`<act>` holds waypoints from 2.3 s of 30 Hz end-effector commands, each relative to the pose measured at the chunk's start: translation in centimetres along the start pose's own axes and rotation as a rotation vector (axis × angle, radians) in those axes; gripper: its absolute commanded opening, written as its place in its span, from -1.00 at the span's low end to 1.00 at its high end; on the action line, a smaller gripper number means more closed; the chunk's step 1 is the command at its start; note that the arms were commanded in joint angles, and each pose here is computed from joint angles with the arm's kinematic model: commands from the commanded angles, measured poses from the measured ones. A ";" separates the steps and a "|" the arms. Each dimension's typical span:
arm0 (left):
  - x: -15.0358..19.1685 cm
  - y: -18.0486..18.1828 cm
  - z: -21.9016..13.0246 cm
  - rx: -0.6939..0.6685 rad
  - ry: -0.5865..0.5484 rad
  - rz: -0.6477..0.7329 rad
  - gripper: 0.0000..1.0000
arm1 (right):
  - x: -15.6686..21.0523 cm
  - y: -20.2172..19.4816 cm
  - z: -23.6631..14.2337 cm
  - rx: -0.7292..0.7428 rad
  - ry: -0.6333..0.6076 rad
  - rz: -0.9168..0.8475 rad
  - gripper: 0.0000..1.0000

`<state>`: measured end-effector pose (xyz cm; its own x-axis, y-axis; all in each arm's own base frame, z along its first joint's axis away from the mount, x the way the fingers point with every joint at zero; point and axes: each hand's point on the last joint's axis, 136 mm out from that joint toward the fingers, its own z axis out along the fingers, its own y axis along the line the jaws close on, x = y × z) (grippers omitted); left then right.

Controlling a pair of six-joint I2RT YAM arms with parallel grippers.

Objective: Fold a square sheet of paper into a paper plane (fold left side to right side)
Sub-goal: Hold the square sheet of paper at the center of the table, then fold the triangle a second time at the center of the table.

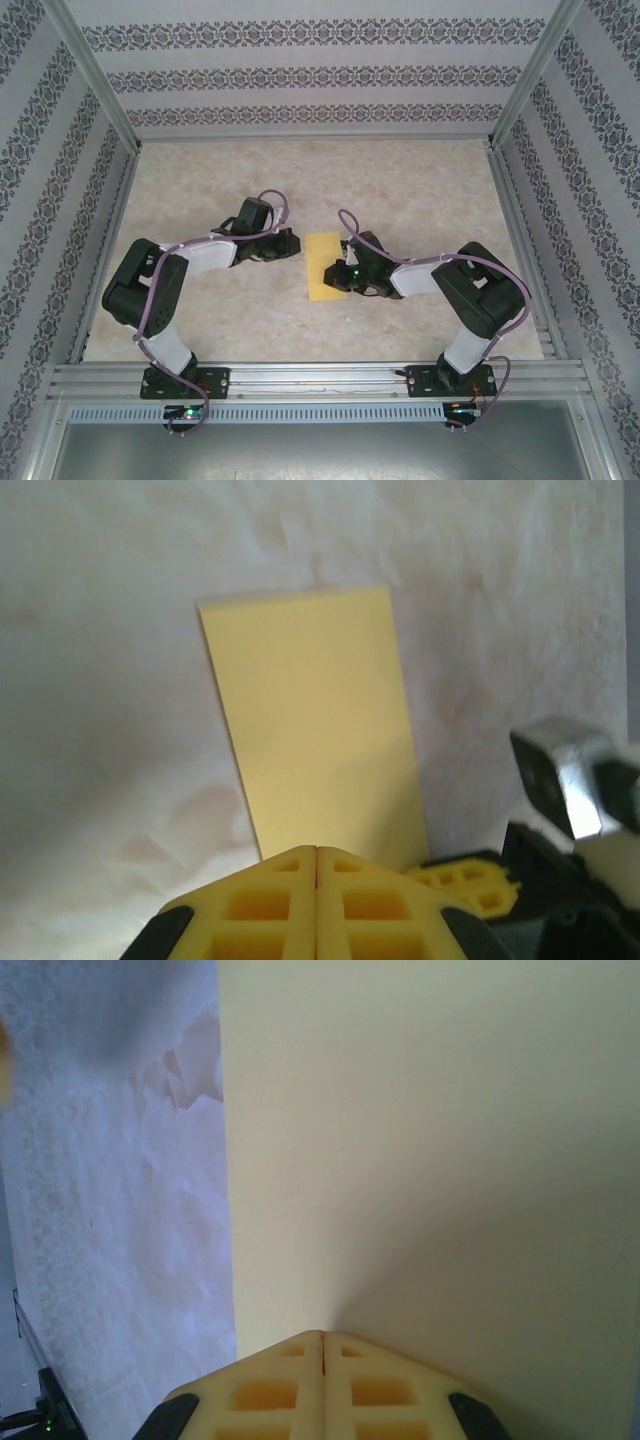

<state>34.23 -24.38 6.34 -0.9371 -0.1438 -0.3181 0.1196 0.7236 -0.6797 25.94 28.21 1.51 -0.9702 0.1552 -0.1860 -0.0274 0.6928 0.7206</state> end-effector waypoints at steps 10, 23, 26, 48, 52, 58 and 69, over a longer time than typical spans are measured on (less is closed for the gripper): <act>1.4 -0.6 3.6 0.003 0.063 0.001 -0.88 | 3.4 -4.9 0.4 0.171 0.087 0.060 -1.00; 3.6 2.1 4.5 -0.109 0.125 -0.016 -0.88 | 0.2 1.7 -1.2 -0.006 0.063 -0.011 -0.74; 3.7 2.3 4.4 -0.131 0.132 -0.004 -0.89 | -0.9 2.7 -2.8 -0.022 0.034 -0.032 -0.61; 4.1 2.3 4.2 -0.139 0.137 -0.003 -0.89 | 2.9 -2.4 -5.5 0.037 0.161 0.084 -0.25; 4.1 2.3 4.2 -0.141 0.135 -0.003 -0.89 | 3.2 -2.4 -5.0 0.038 0.175 0.083 -0.25; 4.1 2.3 4.1 -0.143 0.134 -0.002 -0.89 | 3.2 -2.2 -4.6 0.027 0.176 0.085 -0.29; 4.2 2.3 4.2 -0.139 0.134 -0.003 -0.89 | 1.5 -1.4 -4.4 -0.013 0.136 0.081 -0.38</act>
<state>33.26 -26.76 2.00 -0.9635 -0.0848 -0.2539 0.0972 0.7731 -0.6268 22.75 23.85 2.83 -0.9933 0.1117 -0.0310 0.0559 0.6953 0.7165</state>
